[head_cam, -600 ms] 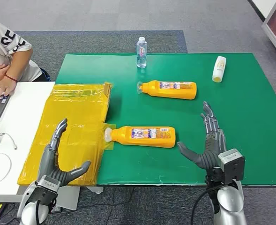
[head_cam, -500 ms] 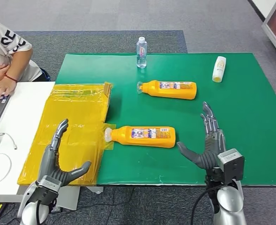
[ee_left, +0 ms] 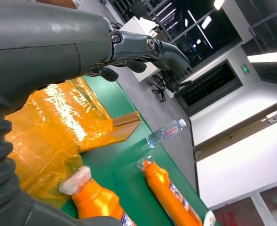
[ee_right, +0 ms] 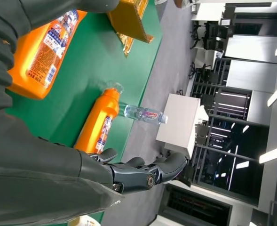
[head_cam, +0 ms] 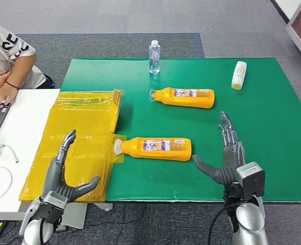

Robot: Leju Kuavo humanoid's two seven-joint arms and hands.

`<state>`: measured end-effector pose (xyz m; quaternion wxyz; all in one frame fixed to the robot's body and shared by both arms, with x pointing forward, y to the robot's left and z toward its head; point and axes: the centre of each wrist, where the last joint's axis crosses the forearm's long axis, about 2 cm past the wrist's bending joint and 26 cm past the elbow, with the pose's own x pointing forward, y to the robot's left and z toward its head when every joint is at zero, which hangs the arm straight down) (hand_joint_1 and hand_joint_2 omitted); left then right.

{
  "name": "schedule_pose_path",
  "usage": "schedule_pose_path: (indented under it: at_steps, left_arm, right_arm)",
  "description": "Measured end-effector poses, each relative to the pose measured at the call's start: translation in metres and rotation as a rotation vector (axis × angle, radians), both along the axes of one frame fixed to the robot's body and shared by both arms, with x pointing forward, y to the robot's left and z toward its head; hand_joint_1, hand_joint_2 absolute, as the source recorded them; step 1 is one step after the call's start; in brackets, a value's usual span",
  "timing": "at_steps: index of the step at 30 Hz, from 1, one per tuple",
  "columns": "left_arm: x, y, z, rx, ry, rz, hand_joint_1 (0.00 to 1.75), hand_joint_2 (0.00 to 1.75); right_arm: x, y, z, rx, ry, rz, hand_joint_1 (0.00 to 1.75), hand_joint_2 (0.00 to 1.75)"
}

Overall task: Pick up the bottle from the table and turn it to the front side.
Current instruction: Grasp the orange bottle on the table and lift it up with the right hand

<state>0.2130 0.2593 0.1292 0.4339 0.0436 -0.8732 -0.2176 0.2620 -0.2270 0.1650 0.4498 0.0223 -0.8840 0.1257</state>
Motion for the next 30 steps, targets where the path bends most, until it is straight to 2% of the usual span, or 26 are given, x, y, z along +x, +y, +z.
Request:
schedule_pose_path:
  at_steps: [4, 8, 11, 15, 21, 30]
  left_arm:
    - [0.008, -0.002, 0.002, -0.023, -0.018, -0.04, 0.0, 1.75]
    - [0.028, -0.006, 0.003, -0.05, -0.046, -0.106, 0.0, 1.75]
    - [0.038, -0.01, 0.003, -0.075, -0.048, -0.151, 0.0, 1.75]
    - [0.046, -0.016, 0.003, -0.089, -0.045, -0.198, 0.0, 1.75]
    - [0.052, -0.021, 0.0, -0.08, -0.033, -0.234, 0.0, 1.75]
    - [0.053, -0.023, -0.005, -0.063, -0.015, -0.243, 0.0, 1.75]
  right_arm:
    - [0.016, 0.0, 0.002, -0.282, -0.048, 0.011, 0.0, 1.75]
    - [0.064, 0.016, 0.007, -0.588, -0.088, 0.189, 0.0, 1.75]
    - [0.098, 0.042, 0.019, -0.788, -0.09, 0.328, 0.0, 1.75]
    - [0.126, 0.072, 0.029, -1.055, -0.046, 0.443, 0.0, 1.75]
    - [0.142, 0.089, 0.021, -1.269, 0.014, 0.491, 0.0, 1.75]
    - [0.15, 0.082, 0.003, -1.427, 0.12, 0.443, 0.0, 1.75]
